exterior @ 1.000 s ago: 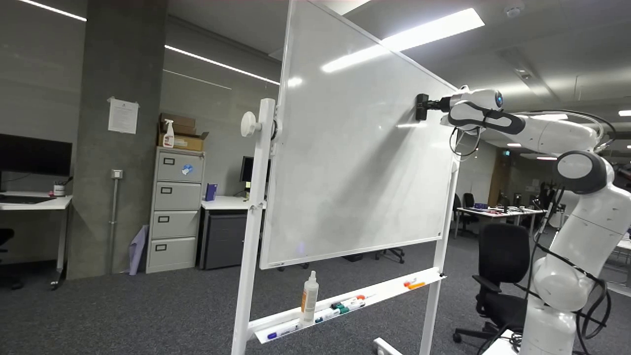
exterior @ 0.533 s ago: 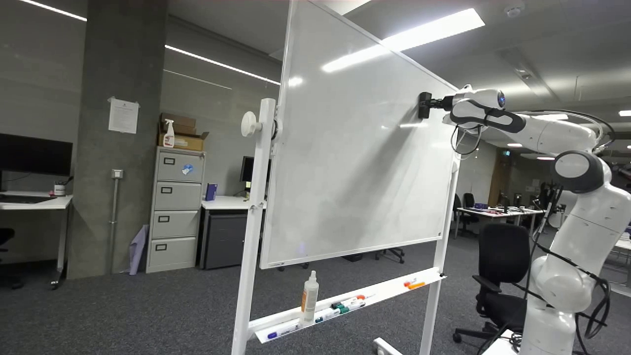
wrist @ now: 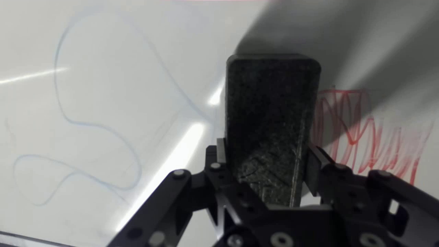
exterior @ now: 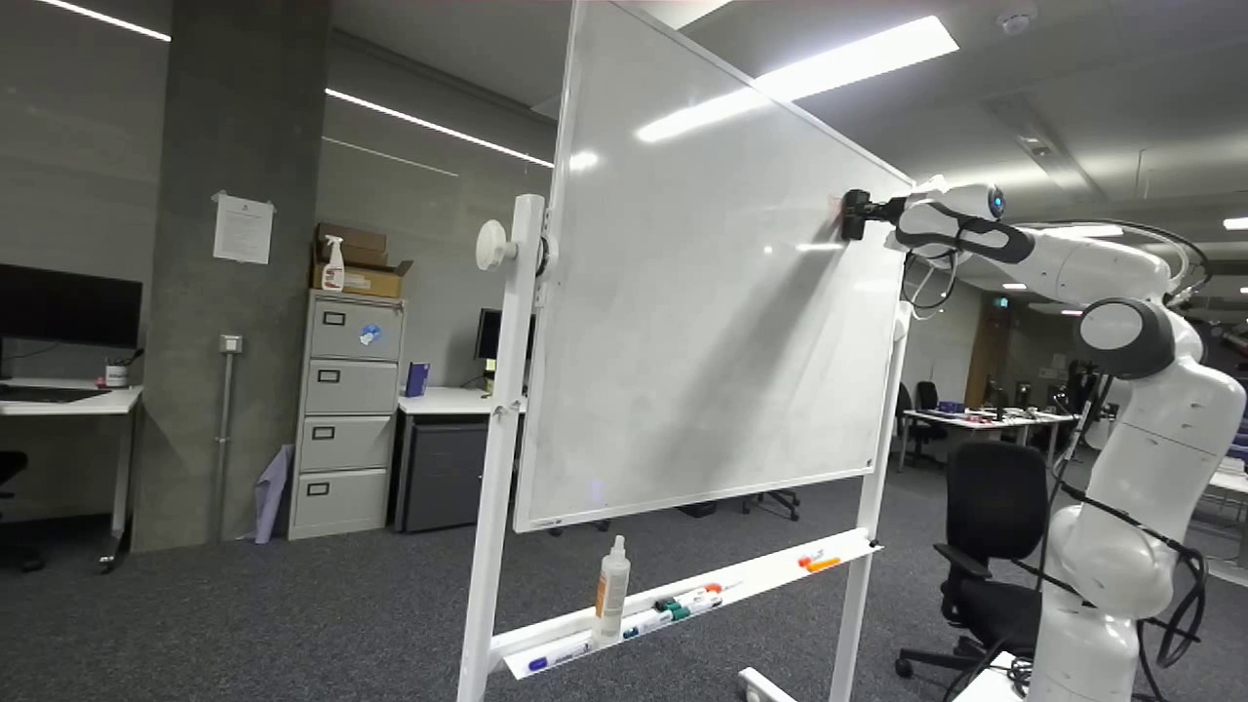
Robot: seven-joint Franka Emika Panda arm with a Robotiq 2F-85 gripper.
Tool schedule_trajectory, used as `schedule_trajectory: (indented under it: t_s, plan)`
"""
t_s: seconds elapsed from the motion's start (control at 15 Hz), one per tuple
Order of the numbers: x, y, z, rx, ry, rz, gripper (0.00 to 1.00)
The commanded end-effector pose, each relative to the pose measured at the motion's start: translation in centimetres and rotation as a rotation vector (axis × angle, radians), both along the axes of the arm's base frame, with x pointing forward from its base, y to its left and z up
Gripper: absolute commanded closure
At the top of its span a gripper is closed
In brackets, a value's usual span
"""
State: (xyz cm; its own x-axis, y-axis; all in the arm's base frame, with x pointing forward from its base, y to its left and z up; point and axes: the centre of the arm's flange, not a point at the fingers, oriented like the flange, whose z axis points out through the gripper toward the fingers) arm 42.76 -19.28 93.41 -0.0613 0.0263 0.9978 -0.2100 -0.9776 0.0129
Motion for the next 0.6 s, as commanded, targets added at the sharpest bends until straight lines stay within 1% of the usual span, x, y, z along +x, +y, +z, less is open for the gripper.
schedule_trajectory:
  t_s: [0.0,0.27,0.53]
  plan:
    - [1.7,0.0,1.7,-0.022,-0.015,0.024,0.7]
    - [2.9,2.5,2.1,-0.056,-0.008,0.082,0.7]
    - [4.1,6.7,2.2,-0.12,0.008,0.163,0.7]
